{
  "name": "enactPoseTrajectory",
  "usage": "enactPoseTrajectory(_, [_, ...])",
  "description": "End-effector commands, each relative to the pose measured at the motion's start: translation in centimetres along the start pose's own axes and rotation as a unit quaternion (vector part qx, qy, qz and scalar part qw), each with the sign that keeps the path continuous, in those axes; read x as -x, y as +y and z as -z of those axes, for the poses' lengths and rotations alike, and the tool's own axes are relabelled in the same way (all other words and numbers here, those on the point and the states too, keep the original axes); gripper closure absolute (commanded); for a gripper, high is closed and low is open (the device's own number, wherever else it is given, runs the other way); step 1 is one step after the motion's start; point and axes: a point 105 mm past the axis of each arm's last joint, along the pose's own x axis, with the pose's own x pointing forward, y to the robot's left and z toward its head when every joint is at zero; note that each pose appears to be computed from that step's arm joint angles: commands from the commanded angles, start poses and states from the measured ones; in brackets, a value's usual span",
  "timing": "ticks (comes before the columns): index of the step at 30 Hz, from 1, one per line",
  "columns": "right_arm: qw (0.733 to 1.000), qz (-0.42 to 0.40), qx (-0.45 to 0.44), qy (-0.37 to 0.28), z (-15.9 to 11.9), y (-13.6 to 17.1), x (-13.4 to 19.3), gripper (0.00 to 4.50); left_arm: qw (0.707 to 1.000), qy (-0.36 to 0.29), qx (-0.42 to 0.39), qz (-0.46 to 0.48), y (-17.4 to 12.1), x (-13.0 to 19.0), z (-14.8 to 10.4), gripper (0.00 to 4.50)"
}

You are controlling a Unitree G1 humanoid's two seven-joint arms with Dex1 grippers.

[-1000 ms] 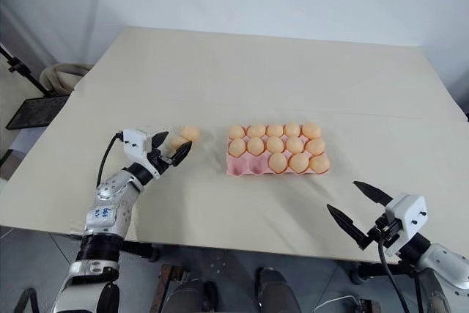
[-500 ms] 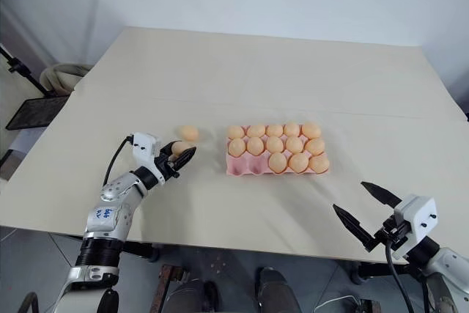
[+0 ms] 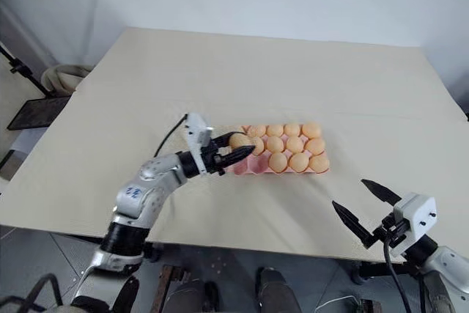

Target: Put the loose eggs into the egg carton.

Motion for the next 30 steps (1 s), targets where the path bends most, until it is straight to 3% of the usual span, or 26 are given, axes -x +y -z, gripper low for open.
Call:
enactPoseTrajectory(1, [0.999,0.014,0.026,-0.025,-1.6,0.1,0.3,0.00,0.999,-0.001,-0.026,0.026,-0.6,-1.8,-0.2,2.23])
enactPoseTrajectory(10, [0.998,0.047,0.026,-0.024,-1.5,0.5,1.5,0.00,0.999,0.012,-0.040,0.025,-0.2,-3.0,0.4,2.23])
enactPoseTrajectory(17, [0.998,0.048,0.024,-0.025,-1.4,0.7,1.6,0.00,0.998,0.013,-0.040,0.049,-1.0,-2.8,0.3,0.02])
enactPoseTrajectory(24, [0.998,0.037,0.030,-0.032,-1.6,0.9,1.2,0.00,0.997,-0.036,-0.070,0.000,0.1,-1.2,-2.1,0.02])
enactPoseTrajectory(30, [0.998,0.010,0.039,-0.055,-2.7,1.4,0.6,0.00,0.994,-0.056,-0.076,-0.058,0.8,4.4,-1.3,0.02])
